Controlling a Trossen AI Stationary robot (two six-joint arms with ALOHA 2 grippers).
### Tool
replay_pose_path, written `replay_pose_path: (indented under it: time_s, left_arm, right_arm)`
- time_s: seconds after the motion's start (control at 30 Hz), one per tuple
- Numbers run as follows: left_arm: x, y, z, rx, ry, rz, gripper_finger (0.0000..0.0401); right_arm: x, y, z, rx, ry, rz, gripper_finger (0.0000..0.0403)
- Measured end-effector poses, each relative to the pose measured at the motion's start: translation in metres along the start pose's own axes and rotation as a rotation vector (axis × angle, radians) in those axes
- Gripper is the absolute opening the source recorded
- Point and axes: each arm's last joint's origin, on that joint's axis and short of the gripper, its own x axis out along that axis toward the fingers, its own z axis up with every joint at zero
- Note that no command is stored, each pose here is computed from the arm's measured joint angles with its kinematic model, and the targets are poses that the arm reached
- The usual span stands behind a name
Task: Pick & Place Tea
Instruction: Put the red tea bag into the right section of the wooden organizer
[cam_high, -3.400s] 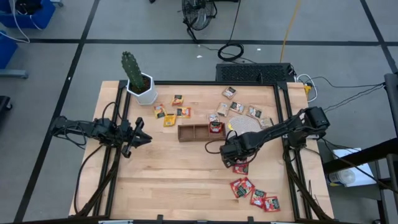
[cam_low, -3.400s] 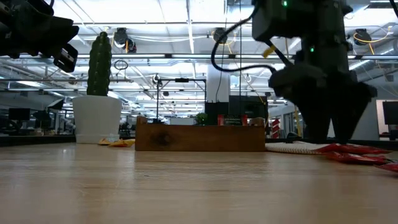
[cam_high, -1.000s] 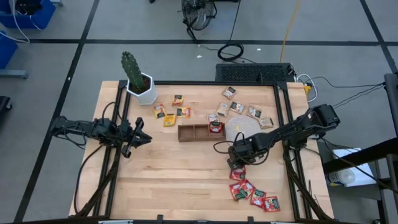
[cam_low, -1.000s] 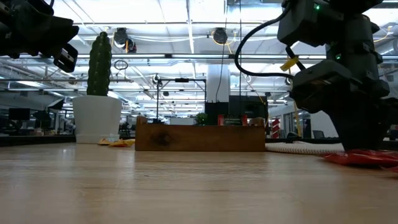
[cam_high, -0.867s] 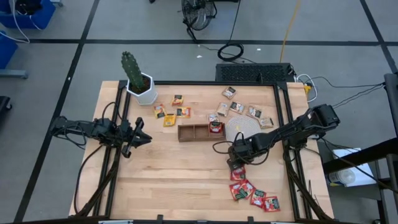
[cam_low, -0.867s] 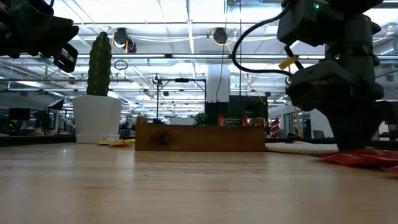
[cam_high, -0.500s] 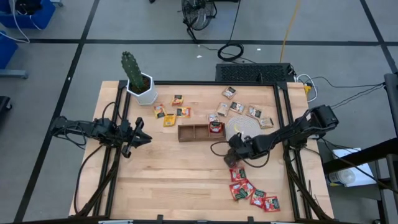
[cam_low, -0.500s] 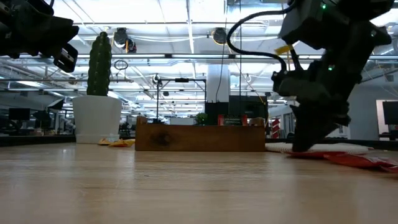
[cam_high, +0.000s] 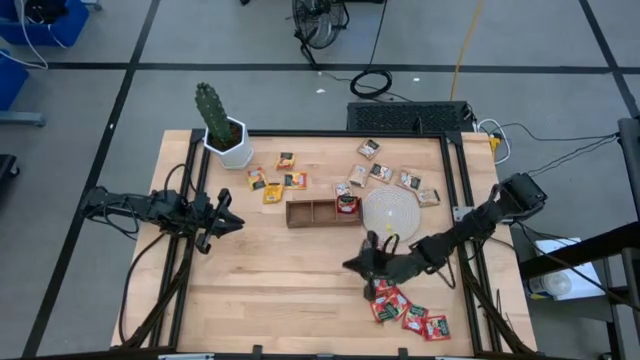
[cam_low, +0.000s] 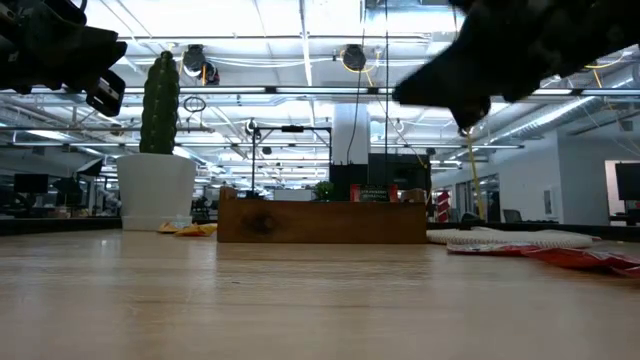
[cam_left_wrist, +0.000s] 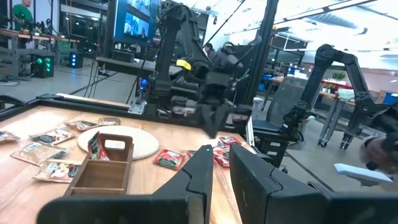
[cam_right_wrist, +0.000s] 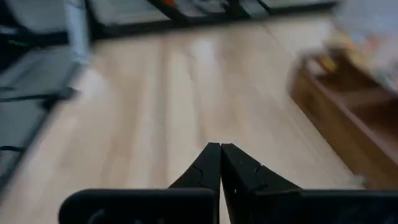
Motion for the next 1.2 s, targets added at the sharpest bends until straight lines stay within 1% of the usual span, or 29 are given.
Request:
replay_pose_path:
  time_s: [0.1, 0.17, 0.23, 0.3, 0.4, 0.47, 0.53, 0.63, 0.7, 0.77, 0.87, 0.93, 1.03, 1.2]
  left_arm:
    - [0.0, 0.0, 0.0, 0.0, 0.0, 0.0, 0.0058]
    - [0.0, 0.0, 0.0, 0.0, 0.0, 0.0, 0.0058]
    - [0.0, 0.0, 0.0, 0.0, 0.0, 0.0, 0.0058]
    - [0.0, 0.0, 0.0, 0.0, 0.0, 0.0, 0.0058]
    - [0.0, 0.0, 0.0, 0.0, 0.0, 0.0, 0.0058]
    - [0.0, 0.0, 0.0, 0.0, 0.001, 0.0, 0.0058]
    - [0.0, 0.0, 0.0, 0.0, 0.0, 0.0, 0.0058]
    - [0.0, 0.0, 0.0, 0.0, 0.0, 0.0, 0.0058]
    - [0.0, 0.0, 0.0, 0.0, 0.0, 0.0, 0.0058]
    - [0.0, 0.0, 0.0, 0.0, 0.001, 0.0, 0.0058]
    - [0.0, 0.0, 0.0, 0.0, 0.001, 0.0, 0.0058]
    - [0.0, 0.0, 0.0, 0.0, 0.0, 0.0, 0.0058]
    - [0.0, 0.0, 0.0, 0.0, 0.001, 0.0, 0.0058]
    - [0.0, 0.0, 0.0, 0.0, 0.0, 0.0, 0.0058]
  right_arm:
    - [-0.002, 0.005, 0.004, -0.126, -0.042, 0.139, 0.0002]
    - [-0.004, 0.006, 0.007, -0.181, -0.056, 0.178, 0.0002]
    - [-0.004, 0.004, 0.012, -0.22, -0.052, 0.14, 0.0005]
    - [-0.006, 0.002, 0.019, -0.284, 0.013, 0.069, 0.0019]
    - [-0.007, 0.004, 0.036, -0.376, 0.172, -0.035, 0.0065]
    - [-0.009, 0.006, 0.048, -0.39, 0.296, -0.095, 0.0108]
    - [-0.013, 0.003, 0.061, -0.328, 0.45, -0.143, 0.0155]
    - [-0.014, -0.013, 0.073, -0.129, 0.714, -0.205, 0.022]
    - [-0.013, -0.027, 0.069, -0.05, 0.857, -0.248, 0.0256]
    - [-0.008, -0.038, 0.058, -0.018, 0.941, -0.28, 0.0284]
    - [0.0, -0.047, 0.041, 0.004, 0.969, -0.269, 0.0312]
    - [0.005, -0.05, 0.032, 0.003, 0.965, -0.266, 0.032]
    - [0.01, -0.056, 0.02, 0.026, 0.962, -0.262, 0.0324]
    - [0.014, -0.063, 0.003, 0.071, 0.995, -0.228, 0.0317]
